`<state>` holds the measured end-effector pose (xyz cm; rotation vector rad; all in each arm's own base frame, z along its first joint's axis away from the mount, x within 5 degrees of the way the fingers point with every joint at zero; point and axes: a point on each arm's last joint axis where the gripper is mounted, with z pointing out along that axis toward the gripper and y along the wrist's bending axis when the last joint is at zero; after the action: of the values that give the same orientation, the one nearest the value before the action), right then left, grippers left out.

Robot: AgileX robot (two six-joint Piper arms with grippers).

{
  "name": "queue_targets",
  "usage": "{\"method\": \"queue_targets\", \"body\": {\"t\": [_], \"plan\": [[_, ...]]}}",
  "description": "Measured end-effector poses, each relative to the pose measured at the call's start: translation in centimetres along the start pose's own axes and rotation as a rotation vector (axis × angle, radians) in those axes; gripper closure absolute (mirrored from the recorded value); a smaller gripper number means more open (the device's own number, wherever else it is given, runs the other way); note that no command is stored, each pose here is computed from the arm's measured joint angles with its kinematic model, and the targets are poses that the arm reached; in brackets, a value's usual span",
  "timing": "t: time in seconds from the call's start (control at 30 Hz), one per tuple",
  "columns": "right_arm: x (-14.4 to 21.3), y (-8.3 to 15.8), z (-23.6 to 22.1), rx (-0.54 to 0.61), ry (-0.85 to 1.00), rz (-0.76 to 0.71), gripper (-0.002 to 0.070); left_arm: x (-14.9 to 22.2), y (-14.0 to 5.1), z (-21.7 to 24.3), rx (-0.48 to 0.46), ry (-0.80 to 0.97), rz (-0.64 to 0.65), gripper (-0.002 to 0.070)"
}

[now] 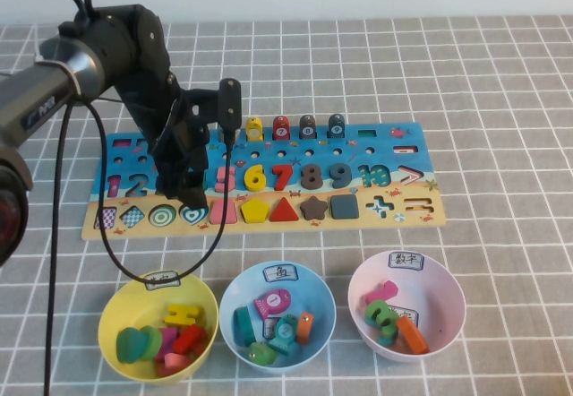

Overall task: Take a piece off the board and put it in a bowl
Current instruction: Pick up the "number 4"

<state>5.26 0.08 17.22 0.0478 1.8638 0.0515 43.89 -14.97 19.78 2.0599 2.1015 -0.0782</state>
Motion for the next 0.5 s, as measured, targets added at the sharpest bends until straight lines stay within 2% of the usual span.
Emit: {"method": "queue_targets", "body": {"t": [0.5], "plan": [[0.0,0.0,0.0,0.0,0.0,0.0,0.0694,0.01,0.13,0.21,-0.009,-0.001,0.0,0.0171]]}}
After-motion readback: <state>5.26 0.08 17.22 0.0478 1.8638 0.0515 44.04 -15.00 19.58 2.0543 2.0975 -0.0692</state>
